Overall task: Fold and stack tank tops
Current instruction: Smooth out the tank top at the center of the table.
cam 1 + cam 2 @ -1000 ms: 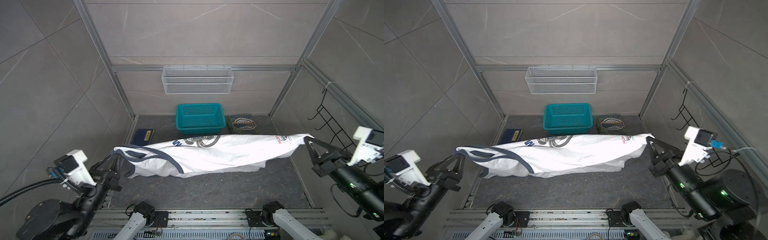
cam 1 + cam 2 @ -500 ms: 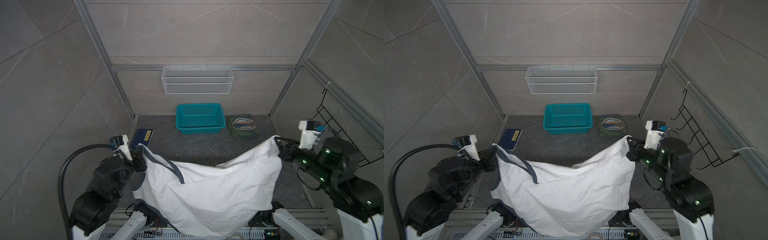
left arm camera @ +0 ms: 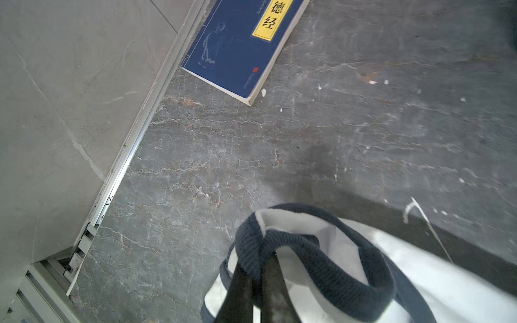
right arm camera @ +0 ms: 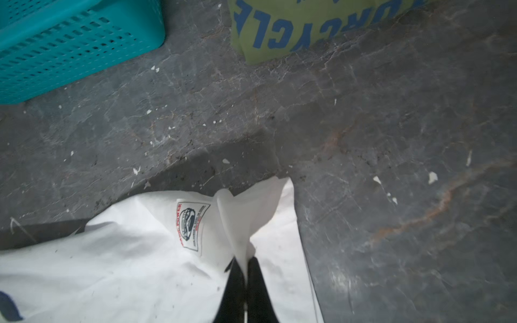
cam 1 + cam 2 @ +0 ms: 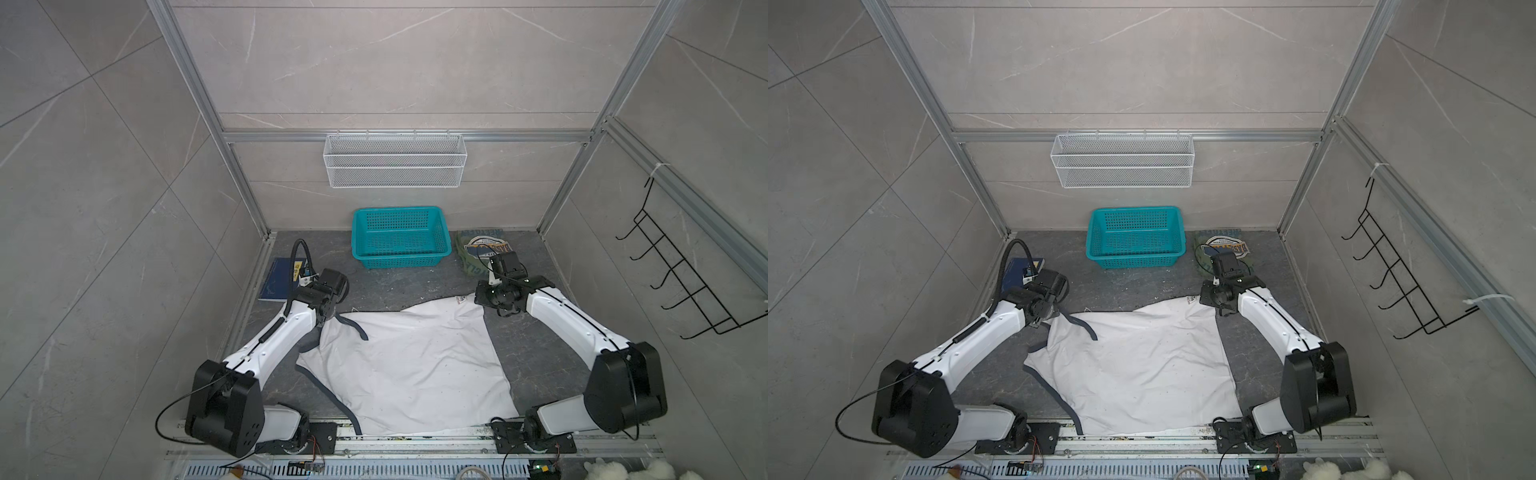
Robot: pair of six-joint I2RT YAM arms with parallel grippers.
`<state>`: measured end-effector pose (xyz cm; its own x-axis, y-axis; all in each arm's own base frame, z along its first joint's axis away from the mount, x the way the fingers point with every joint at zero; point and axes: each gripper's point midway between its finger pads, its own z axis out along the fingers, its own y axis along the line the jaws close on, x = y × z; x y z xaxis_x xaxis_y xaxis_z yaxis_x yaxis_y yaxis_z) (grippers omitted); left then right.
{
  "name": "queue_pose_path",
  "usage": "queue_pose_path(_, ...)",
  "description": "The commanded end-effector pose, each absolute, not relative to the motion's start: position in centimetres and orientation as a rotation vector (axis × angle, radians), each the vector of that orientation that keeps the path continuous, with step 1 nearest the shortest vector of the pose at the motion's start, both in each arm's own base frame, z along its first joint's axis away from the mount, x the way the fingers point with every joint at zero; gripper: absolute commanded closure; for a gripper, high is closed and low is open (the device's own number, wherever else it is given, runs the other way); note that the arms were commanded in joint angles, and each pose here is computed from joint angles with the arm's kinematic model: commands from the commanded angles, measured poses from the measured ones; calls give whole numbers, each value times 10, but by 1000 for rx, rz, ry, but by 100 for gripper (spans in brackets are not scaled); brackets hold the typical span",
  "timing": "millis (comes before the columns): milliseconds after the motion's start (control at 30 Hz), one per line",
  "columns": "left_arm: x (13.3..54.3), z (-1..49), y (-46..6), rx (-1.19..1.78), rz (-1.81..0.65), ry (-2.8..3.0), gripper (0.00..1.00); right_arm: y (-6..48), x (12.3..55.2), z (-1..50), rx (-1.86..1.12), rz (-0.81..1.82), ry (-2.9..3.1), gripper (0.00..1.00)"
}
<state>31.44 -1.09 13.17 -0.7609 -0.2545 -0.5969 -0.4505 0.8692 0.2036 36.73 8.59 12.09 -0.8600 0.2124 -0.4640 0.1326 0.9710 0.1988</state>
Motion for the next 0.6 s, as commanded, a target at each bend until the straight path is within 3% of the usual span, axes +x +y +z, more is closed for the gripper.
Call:
queue_pose_path(0,350,145,-2,-597,370,2357,100,81,407,138,276,210,2515,100)
queue_pose_path(233,396,127,-24,-464,225,2449,97,38,429,113,444,67,2556,100)
queue_pose_path(333,405,112,-25,-468,243,2515,82,43,438,108,438,129,2561,97)
queue_pose_path(467,407,102,-18,-534,286,2582,50,51,452,103,408,166,2591,76)
queue_pose_path(567,396,118,-18,-564,268,2579,41,45,446,111,407,115,2604,61)
